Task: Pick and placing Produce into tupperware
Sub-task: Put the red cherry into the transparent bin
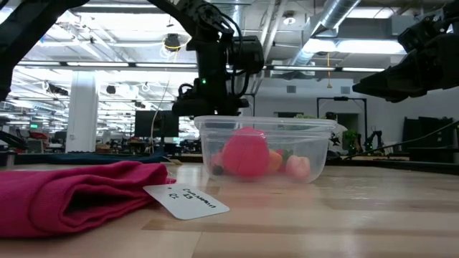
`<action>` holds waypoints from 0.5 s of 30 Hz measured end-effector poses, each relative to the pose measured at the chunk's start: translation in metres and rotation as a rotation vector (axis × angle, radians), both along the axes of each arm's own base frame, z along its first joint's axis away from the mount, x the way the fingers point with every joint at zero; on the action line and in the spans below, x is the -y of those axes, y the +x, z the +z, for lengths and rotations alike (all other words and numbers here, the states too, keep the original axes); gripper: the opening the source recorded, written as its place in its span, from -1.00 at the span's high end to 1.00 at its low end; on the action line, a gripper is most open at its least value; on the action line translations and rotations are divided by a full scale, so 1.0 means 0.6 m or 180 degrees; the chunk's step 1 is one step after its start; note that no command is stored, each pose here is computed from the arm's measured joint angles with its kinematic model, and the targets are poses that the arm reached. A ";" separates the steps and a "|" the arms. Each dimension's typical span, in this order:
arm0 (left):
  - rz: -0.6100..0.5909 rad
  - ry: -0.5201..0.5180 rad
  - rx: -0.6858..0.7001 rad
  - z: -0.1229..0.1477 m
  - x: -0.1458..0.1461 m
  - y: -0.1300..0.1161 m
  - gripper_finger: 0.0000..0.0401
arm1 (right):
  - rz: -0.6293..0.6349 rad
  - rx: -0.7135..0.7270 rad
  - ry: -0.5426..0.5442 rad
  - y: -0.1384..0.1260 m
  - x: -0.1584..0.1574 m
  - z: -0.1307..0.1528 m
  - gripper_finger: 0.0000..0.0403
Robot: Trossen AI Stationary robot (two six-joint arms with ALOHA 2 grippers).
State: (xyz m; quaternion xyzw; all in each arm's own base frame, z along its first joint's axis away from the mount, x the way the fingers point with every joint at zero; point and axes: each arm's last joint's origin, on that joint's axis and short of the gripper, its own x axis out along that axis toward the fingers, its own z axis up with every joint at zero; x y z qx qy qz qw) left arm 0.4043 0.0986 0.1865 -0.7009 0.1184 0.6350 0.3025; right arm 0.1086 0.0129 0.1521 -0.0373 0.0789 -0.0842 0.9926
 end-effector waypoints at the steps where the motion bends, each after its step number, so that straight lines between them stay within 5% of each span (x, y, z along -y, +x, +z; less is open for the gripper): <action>1: 0.0000 0.0004 0.0004 0.000 -0.003 0.000 0.17 | 0.0001 -0.0001 0.0000 0.000 0.000 0.000 -0.11; 15: -0.0066 -0.0242 0.0023 -0.070 -0.012 0.026 0.17 | -0.0002 -0.0036 -0.0008 0.001 0.000 -0.002 -0.11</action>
